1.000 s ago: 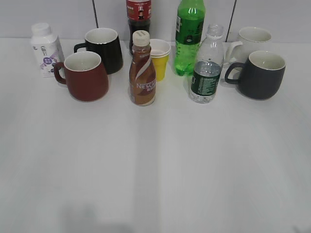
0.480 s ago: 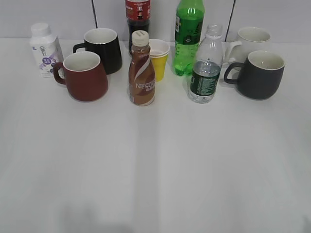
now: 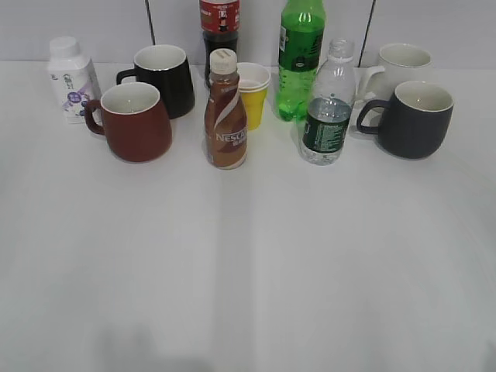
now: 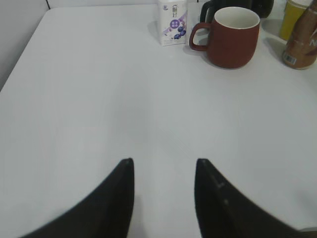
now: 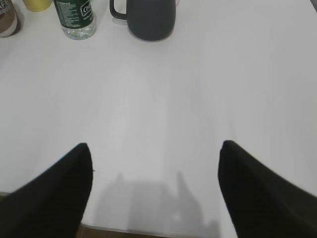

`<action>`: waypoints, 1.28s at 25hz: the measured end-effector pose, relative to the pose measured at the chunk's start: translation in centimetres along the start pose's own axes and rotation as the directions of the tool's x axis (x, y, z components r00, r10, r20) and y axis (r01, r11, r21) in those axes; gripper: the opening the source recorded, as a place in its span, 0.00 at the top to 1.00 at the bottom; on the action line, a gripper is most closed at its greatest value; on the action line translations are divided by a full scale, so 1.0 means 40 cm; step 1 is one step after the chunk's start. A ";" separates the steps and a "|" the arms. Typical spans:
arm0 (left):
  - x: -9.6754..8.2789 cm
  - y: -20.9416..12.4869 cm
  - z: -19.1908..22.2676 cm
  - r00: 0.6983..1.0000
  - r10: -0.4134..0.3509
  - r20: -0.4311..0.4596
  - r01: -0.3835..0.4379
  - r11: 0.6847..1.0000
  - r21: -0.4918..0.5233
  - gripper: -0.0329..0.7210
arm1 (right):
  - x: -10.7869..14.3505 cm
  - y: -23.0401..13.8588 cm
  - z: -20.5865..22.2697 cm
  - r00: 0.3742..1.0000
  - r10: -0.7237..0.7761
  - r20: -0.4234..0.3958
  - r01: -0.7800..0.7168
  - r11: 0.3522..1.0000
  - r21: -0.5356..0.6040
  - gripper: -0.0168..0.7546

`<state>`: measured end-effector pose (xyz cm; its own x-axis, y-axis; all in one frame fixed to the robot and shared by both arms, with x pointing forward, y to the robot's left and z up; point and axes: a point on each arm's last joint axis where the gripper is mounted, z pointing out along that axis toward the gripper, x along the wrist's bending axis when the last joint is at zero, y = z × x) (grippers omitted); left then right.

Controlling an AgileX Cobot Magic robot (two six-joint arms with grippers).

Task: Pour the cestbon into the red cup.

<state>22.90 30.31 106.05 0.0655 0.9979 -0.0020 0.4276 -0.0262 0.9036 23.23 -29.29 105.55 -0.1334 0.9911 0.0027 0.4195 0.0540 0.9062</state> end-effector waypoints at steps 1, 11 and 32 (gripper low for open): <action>-0.001 0.000 0.000 1.000 -0.003 0.005 0.003 1.000 0.000 0.55 | 0.000 0.000 0.000 1.000 0.000 0.000 0.000 1.000 0.000 0.21; -0.001 0.000 0.000 1.000 -0.004 0.000 0.004 1.000 0.000 0.55 | 0.000 0.000 0.000 1.000 0.005 0.009 -0.005 1.000 0.000 0.21; -0.003 0.000 0.000 1.000 -0.014 -0.007 0.014 1.000 0.000 0.55 | 0.001 0.000 0.001 0.999 0.024 0.049 -0.024 1.000 -0.002 0.21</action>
<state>22.89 30.20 106.05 0.0528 0.9985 -0.0118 0.4284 -0.0120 0.9035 23.25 -29.26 105.55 -0.0797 0.9968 0.0035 0.4210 0.0304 0.9066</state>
